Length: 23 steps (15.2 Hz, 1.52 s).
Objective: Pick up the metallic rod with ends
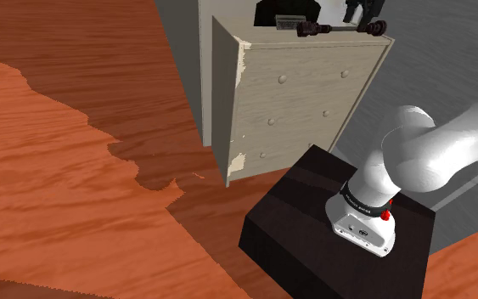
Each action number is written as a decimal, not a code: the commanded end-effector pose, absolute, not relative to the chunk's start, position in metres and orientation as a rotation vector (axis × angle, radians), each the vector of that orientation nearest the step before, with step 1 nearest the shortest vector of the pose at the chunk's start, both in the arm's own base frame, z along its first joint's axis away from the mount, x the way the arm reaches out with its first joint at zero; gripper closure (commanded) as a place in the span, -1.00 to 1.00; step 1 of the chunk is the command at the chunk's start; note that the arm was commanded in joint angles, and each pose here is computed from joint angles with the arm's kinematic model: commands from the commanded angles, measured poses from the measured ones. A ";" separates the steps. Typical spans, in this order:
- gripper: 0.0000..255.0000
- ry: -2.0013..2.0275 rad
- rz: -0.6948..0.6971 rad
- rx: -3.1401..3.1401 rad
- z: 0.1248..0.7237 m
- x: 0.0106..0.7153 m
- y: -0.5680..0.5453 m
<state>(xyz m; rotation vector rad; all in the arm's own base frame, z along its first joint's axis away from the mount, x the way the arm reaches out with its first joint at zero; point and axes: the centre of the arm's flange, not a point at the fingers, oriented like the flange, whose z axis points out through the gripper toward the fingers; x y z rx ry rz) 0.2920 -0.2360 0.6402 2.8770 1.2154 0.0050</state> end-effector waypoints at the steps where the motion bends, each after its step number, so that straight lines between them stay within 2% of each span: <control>1: -1.00 1.380 -0.004 2.793 0.642 0.304 -0.261; 4: -1.00 1.576 -0.012 2.680 0.646 0.325 -0.287; 13: -1.00 1.576 -0.012 2.680 0.606 0.325 -0.287; 14: 1.00 1.576 -0.012 2.680 0.606 0.325 -0.287; 23: 1.00 1.576 -0.012 2.680 0.606 0.325 -0.287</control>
